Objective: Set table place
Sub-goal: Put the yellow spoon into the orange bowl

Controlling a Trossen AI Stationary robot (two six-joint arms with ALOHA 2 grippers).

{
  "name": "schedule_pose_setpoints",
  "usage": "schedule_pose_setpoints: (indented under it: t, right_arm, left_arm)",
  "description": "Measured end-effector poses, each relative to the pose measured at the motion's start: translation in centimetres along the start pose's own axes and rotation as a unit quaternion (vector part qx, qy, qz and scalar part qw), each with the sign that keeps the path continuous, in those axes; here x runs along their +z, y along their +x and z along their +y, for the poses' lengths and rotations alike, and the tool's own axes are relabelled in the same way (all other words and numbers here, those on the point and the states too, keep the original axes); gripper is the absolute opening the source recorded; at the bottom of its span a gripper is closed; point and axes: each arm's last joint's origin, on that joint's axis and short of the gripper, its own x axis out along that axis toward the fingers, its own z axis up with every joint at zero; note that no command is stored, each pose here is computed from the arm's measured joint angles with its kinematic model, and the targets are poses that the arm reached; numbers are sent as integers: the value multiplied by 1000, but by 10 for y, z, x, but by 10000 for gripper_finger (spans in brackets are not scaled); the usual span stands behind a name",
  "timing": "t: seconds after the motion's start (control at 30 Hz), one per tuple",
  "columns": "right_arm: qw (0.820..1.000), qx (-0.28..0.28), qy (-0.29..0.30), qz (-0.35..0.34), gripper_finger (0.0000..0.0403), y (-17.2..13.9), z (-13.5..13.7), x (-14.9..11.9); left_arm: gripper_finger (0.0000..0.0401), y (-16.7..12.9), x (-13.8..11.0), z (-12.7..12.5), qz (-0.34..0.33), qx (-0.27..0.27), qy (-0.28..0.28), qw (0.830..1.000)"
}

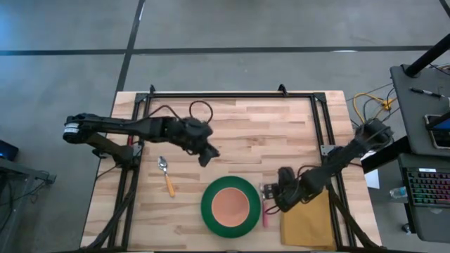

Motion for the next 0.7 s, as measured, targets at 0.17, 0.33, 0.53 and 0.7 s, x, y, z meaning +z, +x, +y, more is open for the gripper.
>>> schedule_pose_setpoints:
  t: [0.17,0.33,0.53,0.7]
  right_arm:
    - [999,-27,-7,-28,162,-25,-15,16]
    - [997,-50,4,-57,170,-42,-28,29]
    - [994,-68,-4,-80,177,-51,-37,37]
    - [994,-75,-7,-85,178,-54,-41,40]
  left_arm:
    - [77,-11,-34,10,43,182,-113,976]
    - [77,-33,-75,-2,-40,284,-225,931]
    - [77,-26,-121,4,-59,300,-338,890]
    - [77,-19,-154,24,-31,344,-393,852]
